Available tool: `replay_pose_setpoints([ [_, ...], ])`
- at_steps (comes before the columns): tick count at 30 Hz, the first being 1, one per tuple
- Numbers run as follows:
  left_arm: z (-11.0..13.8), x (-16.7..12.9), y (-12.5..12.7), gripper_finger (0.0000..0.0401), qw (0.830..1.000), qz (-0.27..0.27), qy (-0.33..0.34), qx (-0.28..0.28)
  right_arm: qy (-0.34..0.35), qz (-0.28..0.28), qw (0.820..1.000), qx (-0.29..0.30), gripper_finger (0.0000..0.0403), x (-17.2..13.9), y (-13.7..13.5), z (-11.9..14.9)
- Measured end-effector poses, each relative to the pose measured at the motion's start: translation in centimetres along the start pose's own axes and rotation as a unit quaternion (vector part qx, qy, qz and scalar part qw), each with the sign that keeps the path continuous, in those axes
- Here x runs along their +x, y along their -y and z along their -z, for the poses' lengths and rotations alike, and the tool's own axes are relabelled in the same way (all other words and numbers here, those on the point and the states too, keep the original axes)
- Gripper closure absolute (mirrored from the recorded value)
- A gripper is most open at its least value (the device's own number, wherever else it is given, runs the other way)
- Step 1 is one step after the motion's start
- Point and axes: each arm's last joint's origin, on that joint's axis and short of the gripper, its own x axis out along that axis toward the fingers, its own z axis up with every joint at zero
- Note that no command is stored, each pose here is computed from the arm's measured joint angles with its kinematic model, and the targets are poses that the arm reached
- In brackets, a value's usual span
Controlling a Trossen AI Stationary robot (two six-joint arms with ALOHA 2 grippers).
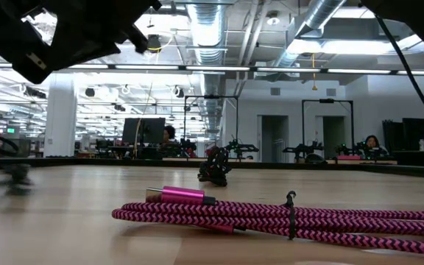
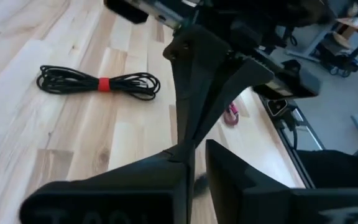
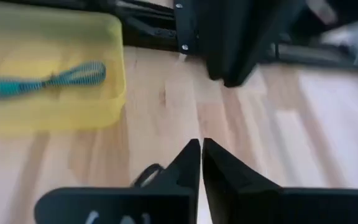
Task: Pick and place USB-C Cables
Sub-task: Put the top left black charger cable into the yellow bin
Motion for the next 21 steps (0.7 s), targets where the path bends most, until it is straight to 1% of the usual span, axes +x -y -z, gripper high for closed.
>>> replay_pose_setpoints([
  [2,0.0,0.0,0.0,0.0361,1.0,-0.004,0.0,0.002,-0.008,-0.009,0.997,0.081,0.0367,0.6,0.7,0.3],
  [4,0.1,0.1,-0.2,0.0351,1.0,-0.021,0.0,0.004,-0.024,-0.021,0.986,0.162,0.0357,1.4,1.4,0.7],
  [5,0.2,0.1,-0.3,0.0347,0.999,-0.035,0.001,0.006,-0.03,-0.036,0.98,0.192,0.0349,2.0,1.5,1.0],
  [7,0.4,0.2,-0.6,0.0338,0.997,-0.073,0.001,0.012,-0.045,-0.062,0.972,0.221,0.0329,2.9,1.4,1.7],
  [9,0.6,0.3,-0.8,0.0332,0.994,-0.111,0.0,0.018,-0.057,-0.093,0.968,0.227,0.0304,3.9,0.2,2.8],
  [11,0.9,0.4,-1.1,0.0326,0.991,-0.134,-0.015,0.023,-0.07,-0.118,0.965,0.222,0.0275,4.8,-1.2,4.1],
  [13,1.1,0.6,-1.2,0.0322,0.989,-0.147,-0.021,0.027,-0.075,-0.125,0.966,0.215,0.0247,5.2,-2.5,5.1],
  [15,1.1,0.8,-1.2,0.0318,0.987,-0.157,-0.021,0.03,-0.073,-0.117,0.968,0.208,0.0225,5.2,-2.9,5.4],
  [18,1.2,1.0,-1.2,0.0314,0.984,-0.172,-0.024,0.037,-0.086,-0.097,0.971,0.201,0.0211,5.2,-2.8,5.7],
  [21,1.2,1.2,-1.2,0.031,0.983,-0.176,-0.03,0.04,-0.115,-0.074,0.972,0.193,0.0221,5.1,-2.6,6.4],
])
